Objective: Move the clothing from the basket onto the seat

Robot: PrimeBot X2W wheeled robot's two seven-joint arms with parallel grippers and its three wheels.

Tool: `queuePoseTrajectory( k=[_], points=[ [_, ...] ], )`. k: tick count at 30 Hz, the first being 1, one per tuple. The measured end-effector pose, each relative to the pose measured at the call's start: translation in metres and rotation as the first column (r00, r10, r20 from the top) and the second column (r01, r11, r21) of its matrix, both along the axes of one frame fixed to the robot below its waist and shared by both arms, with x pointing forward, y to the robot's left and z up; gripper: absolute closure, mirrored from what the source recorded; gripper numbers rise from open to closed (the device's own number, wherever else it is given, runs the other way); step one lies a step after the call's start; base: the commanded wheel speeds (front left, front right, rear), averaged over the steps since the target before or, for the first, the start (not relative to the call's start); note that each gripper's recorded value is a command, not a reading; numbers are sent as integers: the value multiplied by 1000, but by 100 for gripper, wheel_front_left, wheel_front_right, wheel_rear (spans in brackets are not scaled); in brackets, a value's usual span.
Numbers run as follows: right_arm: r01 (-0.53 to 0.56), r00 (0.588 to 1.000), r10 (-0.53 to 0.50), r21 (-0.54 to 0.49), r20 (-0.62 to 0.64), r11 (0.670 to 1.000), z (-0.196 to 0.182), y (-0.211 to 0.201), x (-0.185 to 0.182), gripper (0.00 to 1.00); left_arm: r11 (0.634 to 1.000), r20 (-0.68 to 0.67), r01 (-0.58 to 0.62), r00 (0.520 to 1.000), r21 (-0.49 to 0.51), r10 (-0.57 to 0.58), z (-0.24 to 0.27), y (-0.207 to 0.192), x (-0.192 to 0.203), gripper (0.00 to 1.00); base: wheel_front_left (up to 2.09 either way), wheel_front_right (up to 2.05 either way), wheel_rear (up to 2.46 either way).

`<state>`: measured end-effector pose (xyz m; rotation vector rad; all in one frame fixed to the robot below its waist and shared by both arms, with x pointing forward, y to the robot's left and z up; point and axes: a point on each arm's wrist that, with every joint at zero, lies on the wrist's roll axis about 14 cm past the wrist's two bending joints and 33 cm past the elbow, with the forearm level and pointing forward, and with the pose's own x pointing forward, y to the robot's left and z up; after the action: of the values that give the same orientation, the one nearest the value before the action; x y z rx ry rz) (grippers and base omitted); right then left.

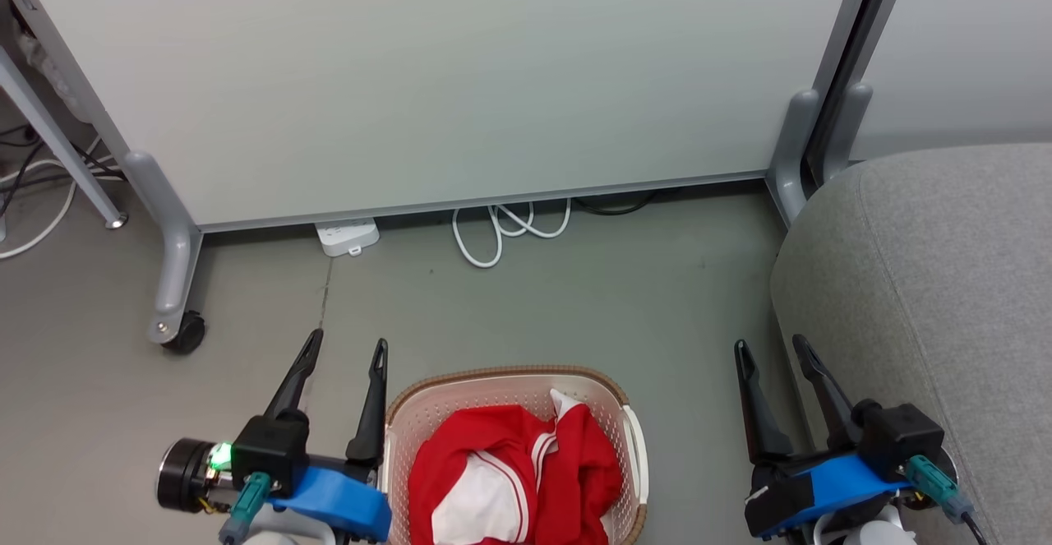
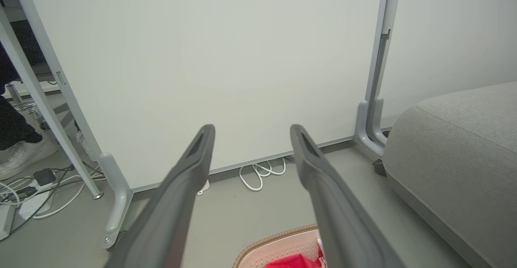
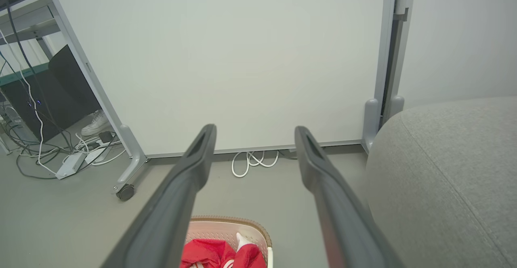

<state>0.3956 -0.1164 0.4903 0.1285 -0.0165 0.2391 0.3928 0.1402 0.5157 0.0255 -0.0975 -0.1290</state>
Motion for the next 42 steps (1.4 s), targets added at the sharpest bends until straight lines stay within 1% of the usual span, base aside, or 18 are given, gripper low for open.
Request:
queuePoseTrajectory(
  k=[7, 12, 16, 21, 23, 26, 28, 32, 39, 41, 42],
  points=[
    [17, 1000, -17, 2, -12, 1000, -5, -6, 12, 0, 991, -50, 123, 991, 55, -120, -15, -23, 24, 0, 0, 0, 0],
    [49, 998, -49, -2, -28, 999, -13, -17, 25, 0, 964, -119, 241, 966, 115, -228, -37, -47, 47, 0, 0, 0, 0],
    [77, 996, -77, -5, -41, 997, -22, -27, 39, 0, 926, -188, 342, 932, 162, -311, -62, -69, 66, 0, 0, 0, 0],
    [109, 992, -110, -13, -64, 994, -36, -39, 57, 0, 858, -292, 470, 867, 209, -403, -104, -94, 82, 0, 0, 0, 0],
    [121, 990, -122, -16, -73, 993, -42, -44, 64, 0, 825, -342, 520, 834, 224, -433, -125, -102, 84, 0, 0, 0, 0],
    [138, 987, -139, -16, -86, 990, -52, -51, 73, 0, 766, -418, 601, 770, 226, -481, -157, -117, 81, 0, 0, 0, 0],
    [148, 984, -149, -19, -97, 989, -59, -55, 79, 0, 720, -468, 653, 725, 233, -506, -179, -123, 78, 0, 0, 0, 0],
    [159, 980, -162, -30, -118, 987, -75, -61, 90, 0, 614, -562, 752, 624, 240, -544, -221, -133, 68, 0, 0, 0, 0],
    [169, 972, -173, -40, -157, 985, -104, -67, 106, 0, 444, -707, 865, 466, 235, -532, -292, -125, 51, 0, 0, 0, 0],
    [172, 970, -177, -45, -169, 984, -113, -69, 109, 0, 407, -740, 883, 432, 233, -515, -309, -118, 49, 0, 0, 0, 0],
    [174, 968, -180, -48, -175, 984, -118, -71, 110, 0, 394, -756, 890, 418, 230, -504, -318, -114, 49, 0, 0, 0, 0]
  ],
)
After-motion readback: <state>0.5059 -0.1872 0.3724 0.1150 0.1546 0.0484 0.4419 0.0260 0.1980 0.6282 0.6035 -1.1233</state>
